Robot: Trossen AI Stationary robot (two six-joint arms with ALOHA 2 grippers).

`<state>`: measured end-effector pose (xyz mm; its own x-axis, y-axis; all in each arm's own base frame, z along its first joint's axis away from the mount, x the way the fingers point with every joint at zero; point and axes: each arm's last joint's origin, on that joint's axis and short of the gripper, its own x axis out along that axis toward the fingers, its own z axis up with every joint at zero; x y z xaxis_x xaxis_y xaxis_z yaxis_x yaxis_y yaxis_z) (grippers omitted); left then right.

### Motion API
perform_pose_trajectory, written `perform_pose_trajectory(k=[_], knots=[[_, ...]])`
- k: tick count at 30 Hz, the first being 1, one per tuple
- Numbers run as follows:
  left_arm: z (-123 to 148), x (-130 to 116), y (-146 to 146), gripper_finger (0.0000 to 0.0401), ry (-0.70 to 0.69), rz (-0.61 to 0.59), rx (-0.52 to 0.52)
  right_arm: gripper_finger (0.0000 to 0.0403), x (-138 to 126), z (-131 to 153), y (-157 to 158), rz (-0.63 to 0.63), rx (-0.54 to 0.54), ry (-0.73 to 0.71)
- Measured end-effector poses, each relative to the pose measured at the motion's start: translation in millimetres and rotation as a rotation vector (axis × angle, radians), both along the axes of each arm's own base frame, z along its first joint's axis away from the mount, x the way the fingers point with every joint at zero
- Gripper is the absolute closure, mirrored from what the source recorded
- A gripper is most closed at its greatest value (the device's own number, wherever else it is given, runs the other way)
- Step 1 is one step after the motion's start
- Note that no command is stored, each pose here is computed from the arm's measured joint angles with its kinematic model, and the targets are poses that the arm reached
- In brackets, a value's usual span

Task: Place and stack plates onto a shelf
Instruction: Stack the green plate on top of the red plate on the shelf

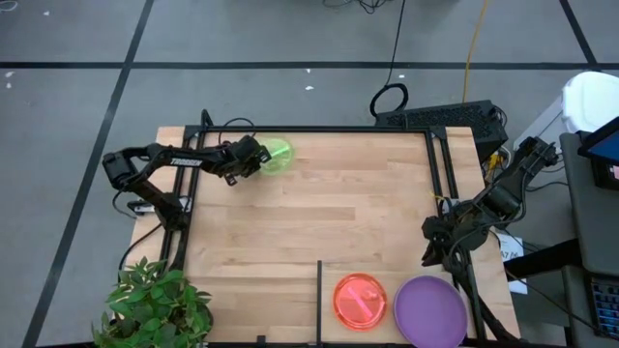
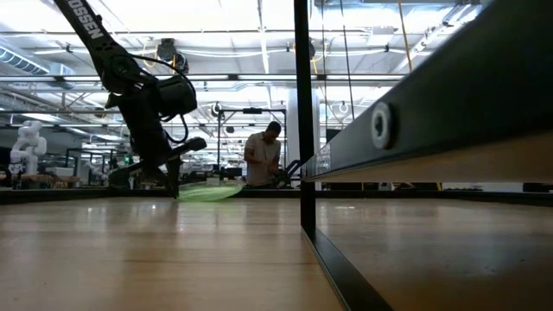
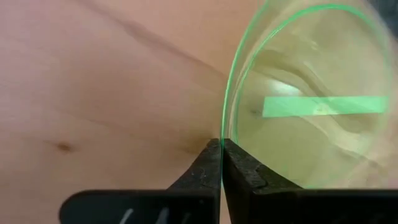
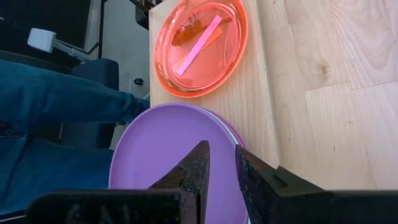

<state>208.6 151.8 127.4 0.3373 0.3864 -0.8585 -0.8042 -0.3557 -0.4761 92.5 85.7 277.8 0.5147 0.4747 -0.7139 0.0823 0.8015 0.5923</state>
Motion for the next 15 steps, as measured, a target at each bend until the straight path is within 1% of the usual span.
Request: perform_pose_trajectory(k=[4,8,15], knots=[[4,6,2,0.0396,-0.066,-0.030,0.043,0.0339,0,0,0,0.000,-0.001,0.001],[13,20,3,0.0397,-0.184,-0.080,0.124,0.0339,0,0,0,-0.006,0.002,0.005],[32,48,-14,0.0397,-0.398,-0.187,0.253,0.0339,1,0,-1,-0.047,-0.025,-0.020]])
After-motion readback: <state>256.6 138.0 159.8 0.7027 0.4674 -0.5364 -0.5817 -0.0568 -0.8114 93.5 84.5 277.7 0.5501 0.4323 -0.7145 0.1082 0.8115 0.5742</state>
